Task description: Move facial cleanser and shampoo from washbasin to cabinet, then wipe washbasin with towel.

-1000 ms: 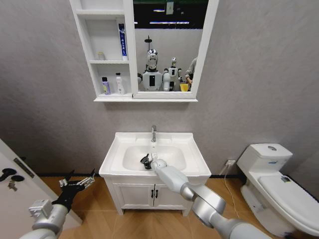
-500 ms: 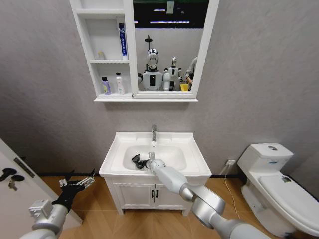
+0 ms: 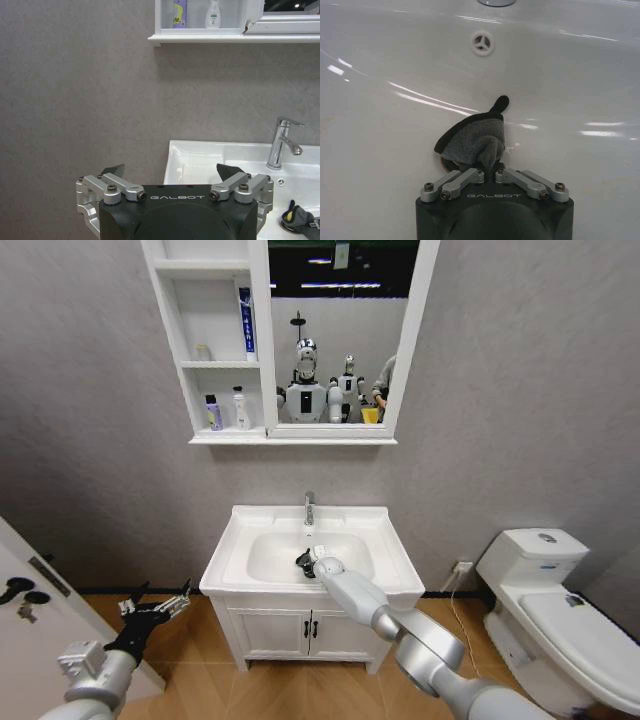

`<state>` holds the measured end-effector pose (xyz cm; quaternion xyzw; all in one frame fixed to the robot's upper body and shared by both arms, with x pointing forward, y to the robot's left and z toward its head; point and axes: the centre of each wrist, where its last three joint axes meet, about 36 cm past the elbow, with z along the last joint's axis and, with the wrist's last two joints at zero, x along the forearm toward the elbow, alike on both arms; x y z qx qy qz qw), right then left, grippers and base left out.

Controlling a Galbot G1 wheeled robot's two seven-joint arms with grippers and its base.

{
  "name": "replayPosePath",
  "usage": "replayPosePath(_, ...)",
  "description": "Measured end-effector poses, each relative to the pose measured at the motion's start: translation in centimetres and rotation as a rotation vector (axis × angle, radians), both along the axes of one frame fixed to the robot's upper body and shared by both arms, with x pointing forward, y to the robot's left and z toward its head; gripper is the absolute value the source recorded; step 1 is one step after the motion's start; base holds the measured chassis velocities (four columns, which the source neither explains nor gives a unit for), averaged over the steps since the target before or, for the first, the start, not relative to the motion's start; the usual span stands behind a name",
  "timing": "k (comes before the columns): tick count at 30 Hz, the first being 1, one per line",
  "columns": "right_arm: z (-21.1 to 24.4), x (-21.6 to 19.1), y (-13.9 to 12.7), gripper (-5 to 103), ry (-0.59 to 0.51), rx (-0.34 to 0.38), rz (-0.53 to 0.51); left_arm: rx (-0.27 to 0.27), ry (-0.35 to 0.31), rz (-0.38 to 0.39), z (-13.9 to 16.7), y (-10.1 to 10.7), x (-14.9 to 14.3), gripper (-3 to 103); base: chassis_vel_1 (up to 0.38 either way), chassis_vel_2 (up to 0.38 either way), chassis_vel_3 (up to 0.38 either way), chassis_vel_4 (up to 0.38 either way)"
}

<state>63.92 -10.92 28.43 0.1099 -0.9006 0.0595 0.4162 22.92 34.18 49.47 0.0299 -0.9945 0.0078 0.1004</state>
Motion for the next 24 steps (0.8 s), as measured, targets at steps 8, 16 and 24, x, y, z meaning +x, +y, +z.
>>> replayPosePath(8, 1.9, 0.9, -4.1, 5, -0.051, -0.060, -0.061, 0.000, 0.000, 0.000, 0.0, 0.0, 0.0, 100, 0.000, 0.000, 0.000, 0.000)
replayPosePath(16, 5.1, 0.4, -5.6, 5, -0.154, -0.072, -0.097, 0.000, 0.000, 0.000, 0.0, 0.0, 0.0, 100, 0.000, 0.000, 0.000, 0.000)
replayPosePath(24, 9.7, -0.9, -7.1, 5, -0.338, -0.085, -0.144, 0.000, 0.000, 0.000, 0.0, 0.0, 0.0, 100, 0.000, 0.000, 0.000, 0.000)
